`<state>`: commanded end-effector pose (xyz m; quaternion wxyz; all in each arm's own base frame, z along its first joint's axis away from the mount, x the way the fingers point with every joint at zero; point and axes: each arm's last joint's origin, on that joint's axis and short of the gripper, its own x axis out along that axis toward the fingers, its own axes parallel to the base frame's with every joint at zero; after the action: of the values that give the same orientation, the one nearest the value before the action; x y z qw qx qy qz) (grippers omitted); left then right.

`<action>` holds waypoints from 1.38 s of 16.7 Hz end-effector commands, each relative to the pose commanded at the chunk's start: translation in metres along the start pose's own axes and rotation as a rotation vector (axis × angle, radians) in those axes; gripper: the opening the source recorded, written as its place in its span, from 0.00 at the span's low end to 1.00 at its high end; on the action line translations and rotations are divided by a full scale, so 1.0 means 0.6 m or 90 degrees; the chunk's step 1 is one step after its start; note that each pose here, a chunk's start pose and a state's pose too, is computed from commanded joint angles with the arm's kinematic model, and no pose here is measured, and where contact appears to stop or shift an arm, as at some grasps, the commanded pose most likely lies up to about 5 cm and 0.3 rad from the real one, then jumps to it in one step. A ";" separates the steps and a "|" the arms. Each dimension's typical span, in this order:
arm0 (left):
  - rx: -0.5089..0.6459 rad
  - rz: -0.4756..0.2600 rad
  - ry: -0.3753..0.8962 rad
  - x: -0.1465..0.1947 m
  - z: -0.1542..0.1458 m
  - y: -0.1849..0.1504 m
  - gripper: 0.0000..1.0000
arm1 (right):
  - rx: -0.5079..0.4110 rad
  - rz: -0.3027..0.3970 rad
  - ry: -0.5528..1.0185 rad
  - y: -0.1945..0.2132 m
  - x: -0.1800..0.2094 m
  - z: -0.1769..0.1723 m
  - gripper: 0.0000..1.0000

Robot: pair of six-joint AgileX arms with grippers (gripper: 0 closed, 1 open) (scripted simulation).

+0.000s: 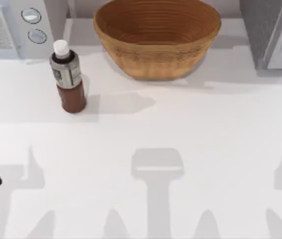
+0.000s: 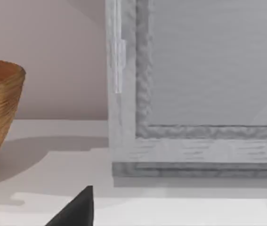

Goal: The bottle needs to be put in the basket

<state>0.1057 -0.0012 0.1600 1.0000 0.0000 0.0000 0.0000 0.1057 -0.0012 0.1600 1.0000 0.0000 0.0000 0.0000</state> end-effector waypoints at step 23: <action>0.026 -0.422 0.068 0.324 -0.031 0.007 1.00 | 0.000 0.000 0.000 0.000 0.000 0.000 1.00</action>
<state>0.2998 0.0031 0.1414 0.9440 0.0199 0.0524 -0.3252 0.1057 -0.0012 0.1600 1.0000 0.0000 0.0000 0.0000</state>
